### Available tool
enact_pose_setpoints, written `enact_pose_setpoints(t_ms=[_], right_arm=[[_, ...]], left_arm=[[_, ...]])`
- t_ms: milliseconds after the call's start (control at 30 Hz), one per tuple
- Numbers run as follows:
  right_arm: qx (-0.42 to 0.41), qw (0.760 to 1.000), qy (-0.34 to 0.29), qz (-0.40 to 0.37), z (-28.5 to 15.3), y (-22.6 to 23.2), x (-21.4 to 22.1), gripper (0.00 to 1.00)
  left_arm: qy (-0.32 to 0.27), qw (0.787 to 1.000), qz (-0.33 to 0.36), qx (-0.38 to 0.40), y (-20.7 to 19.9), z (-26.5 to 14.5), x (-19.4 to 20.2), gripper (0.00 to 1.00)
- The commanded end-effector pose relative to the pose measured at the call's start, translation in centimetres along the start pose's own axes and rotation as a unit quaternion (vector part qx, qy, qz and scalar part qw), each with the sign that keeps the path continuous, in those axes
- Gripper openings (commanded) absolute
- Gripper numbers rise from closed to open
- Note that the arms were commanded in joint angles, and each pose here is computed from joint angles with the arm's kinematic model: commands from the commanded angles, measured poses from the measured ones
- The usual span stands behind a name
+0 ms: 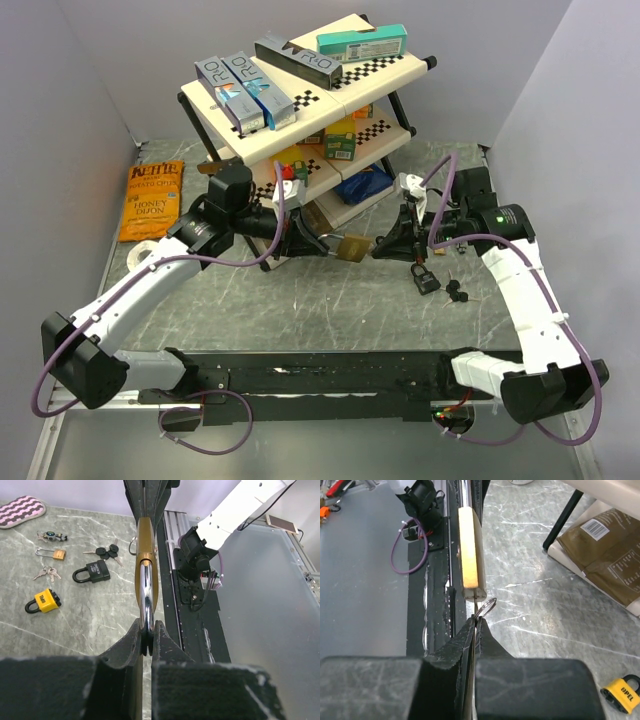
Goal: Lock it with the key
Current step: Lock the lock, then place the key at the center of the board.
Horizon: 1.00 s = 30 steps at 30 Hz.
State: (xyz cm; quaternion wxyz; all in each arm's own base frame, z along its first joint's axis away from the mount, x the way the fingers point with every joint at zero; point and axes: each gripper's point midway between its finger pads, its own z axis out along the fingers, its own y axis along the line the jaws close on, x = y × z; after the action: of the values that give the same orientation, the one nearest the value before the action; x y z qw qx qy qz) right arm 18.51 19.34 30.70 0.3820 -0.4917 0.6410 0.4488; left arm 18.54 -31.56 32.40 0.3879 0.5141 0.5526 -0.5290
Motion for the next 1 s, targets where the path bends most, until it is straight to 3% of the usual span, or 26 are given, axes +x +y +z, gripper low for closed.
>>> enact_pose_setpoints(t_ms=[0, 267, 533, 700, 967], right_arm=[[0.015, 1.0, 0.006, -0.002, -1.1, -0.1, 0.9, 0.0], [0.074, 0.996, 0.04, 0.024, -4.4, -2.8, 5.0, 0.0], [0.133, 0.975, 0.164, 0.074, -5.4, -7.5, 14.2, 0.0], [0.153, 0.957, 0.212, 0.128, -4.8, -9.5, 19.5, 0.0], [0.144, 0.931, 0.263, 0.209, -1.6, -12.2, 23.0, 0.0]], left_arm=[[-0.032, 0.997, 0.07, 0.014, -1.0, -1.4, -2.9, 0.01], [-0.021, 0.996, 0.082, -0.005, -0.1, -2.9, -2.6, 0.01], [-0.001, 0.998, 0.064, -0.027, 1.4, -2.6, -0.6, 0.01], [0.03, 0.997, 0.059, -0.036, 2.1, -1.8, 1.9, 0.01], [0.064, 0.996, 0.056, -0.028, 2.4, -0.6, 5.6, 0.01]])
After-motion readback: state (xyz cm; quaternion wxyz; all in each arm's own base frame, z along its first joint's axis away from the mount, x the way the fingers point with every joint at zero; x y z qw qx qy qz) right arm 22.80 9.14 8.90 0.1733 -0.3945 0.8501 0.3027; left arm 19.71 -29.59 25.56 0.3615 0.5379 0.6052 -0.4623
